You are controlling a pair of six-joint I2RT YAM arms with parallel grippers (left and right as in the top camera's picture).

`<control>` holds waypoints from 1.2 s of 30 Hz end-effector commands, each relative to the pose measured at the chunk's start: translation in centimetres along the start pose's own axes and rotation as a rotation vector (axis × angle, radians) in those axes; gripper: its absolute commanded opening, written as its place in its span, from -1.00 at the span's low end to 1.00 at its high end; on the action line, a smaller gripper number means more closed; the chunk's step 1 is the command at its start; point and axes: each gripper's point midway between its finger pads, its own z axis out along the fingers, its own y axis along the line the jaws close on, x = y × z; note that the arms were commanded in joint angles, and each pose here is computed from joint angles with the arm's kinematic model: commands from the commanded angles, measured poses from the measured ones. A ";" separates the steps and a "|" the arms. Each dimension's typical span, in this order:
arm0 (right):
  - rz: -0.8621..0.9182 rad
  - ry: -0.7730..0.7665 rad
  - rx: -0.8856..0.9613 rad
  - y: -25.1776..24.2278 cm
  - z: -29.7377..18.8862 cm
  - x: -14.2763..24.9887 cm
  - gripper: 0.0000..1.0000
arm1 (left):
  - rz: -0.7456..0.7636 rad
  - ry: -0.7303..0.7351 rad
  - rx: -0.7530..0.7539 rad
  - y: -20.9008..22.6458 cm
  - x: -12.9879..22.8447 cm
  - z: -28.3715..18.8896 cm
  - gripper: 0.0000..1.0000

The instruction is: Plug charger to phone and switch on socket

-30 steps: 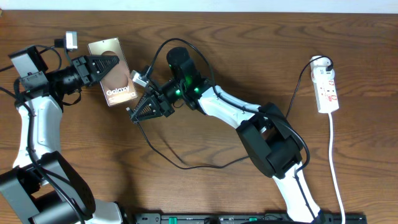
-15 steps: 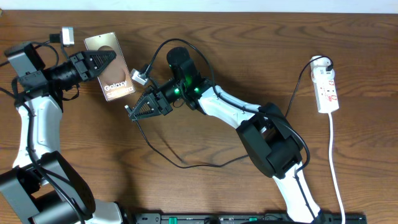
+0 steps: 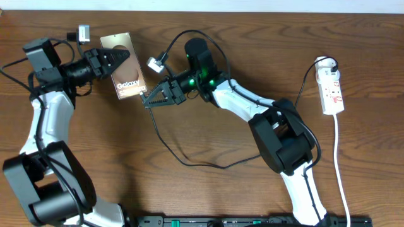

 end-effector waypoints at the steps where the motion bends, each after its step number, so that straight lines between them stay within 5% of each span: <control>1: 0.011 0.014 -0.017 0.2 0.2 0.3 -0.98 | -0.077 -0.013 0.010 0.3 -0.8 0.1 -0.85; 10: 0.017 0.021 -0.022 0.3 0.6 0.4 -0.98 | -0.094 -0.083 0.032 0.2 -3.6 0.7 -0.85; 36: -0.027 -0.003 -0.015 1.0 0.5 -1.0 -0.98 | -0.137 0.006 0.092 -1.1 -2.0 1.8 -0.85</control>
